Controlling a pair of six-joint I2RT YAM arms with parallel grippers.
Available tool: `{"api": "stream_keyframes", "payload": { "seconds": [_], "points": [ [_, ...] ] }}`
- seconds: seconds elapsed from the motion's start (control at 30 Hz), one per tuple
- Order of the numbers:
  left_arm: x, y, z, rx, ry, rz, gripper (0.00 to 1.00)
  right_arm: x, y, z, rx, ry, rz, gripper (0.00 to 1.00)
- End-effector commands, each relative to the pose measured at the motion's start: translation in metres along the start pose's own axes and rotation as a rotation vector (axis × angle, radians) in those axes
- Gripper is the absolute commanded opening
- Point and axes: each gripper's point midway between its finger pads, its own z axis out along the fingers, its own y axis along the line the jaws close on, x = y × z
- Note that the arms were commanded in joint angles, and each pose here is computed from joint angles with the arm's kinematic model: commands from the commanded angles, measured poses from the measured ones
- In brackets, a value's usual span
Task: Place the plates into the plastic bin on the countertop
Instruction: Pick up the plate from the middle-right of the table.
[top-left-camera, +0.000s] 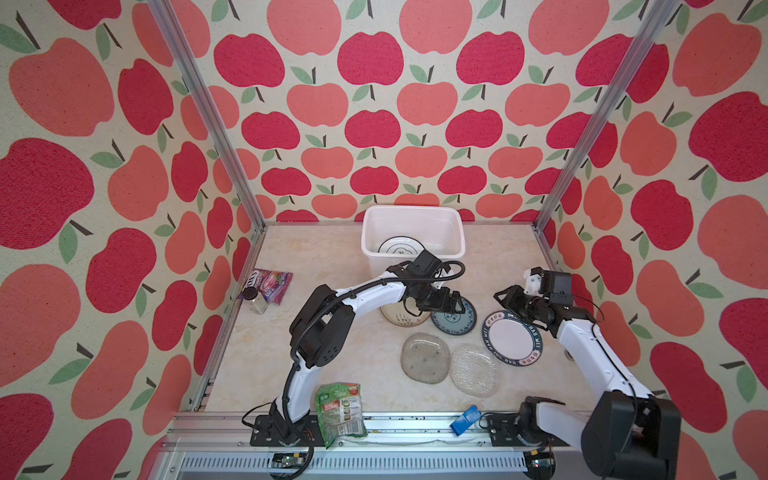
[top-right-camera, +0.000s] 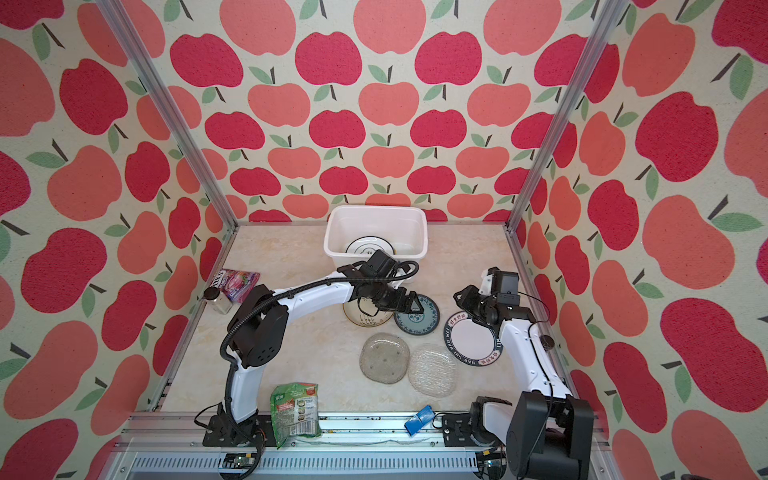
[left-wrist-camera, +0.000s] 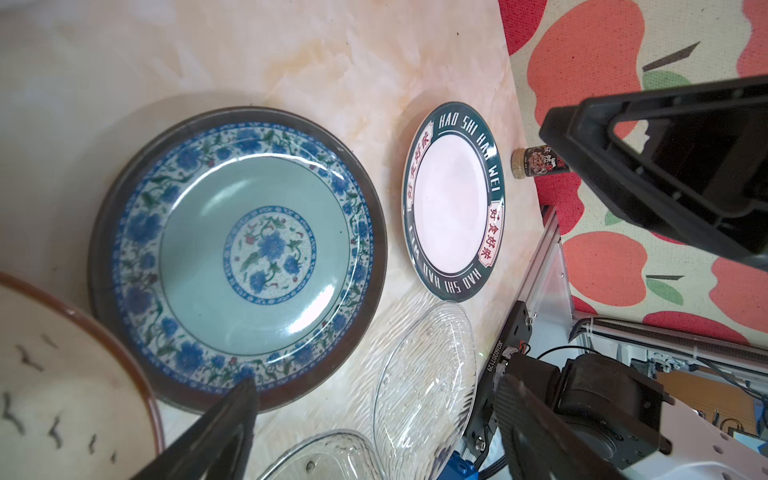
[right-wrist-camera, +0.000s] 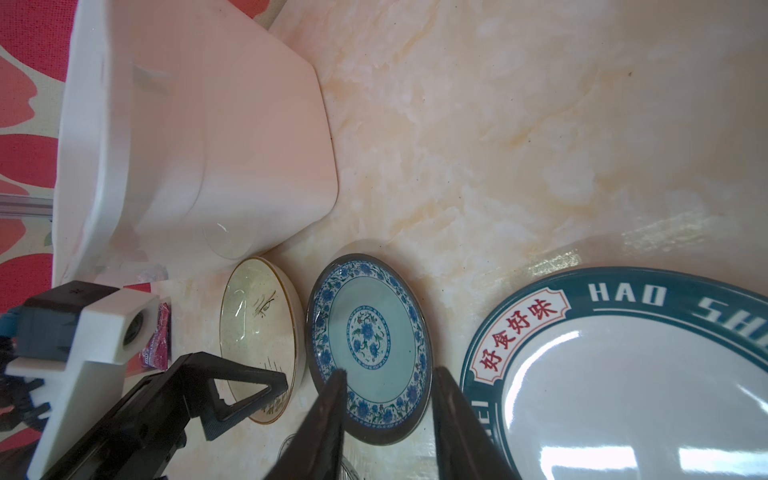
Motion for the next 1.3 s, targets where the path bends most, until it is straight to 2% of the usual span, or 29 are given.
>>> {"api": "stream_keyframes", "payload": {
  "seconds": [0.0,0.2,0.47,0.77,0.97,1.27],
  "points": [
    [-0.009,-0.021,0.01,0.063,0.011,0.037,0.88,0.0,0.001,-0.002,-0.037,-0.004,0.012,0.36],
    [-0.002,-0.039,0.035,0.085,0.068,0.04,0.82,-0.008,-0.001,-0.012,-0.032,-0.035,0.021,0.36],
    [0.016,-0.06,0.06,0.086,0.127,0.046,0.8,-0.009,-0.008,-0.013,-0.045,-0.034,0.051,0.35],
    [0.026,-0.054,0.084,0.047,0.193,-0.01,0.77,-0.012,-0.011,-0.02,-0.055,-0.062,0.06,0.34],
    [0.029,-0.049,0.1,0.035,0.209,-0.062,0.74,-0.029,-0.018,-0.043,-0.05,-0.157,0.08,0.33],
    [0.03,-0.044,0.116,0.001,0.229,-0.092,0.73,-0.031,-0.026,-0.046,-0.079,-0.16,0.116,0.33]
  ]
}}
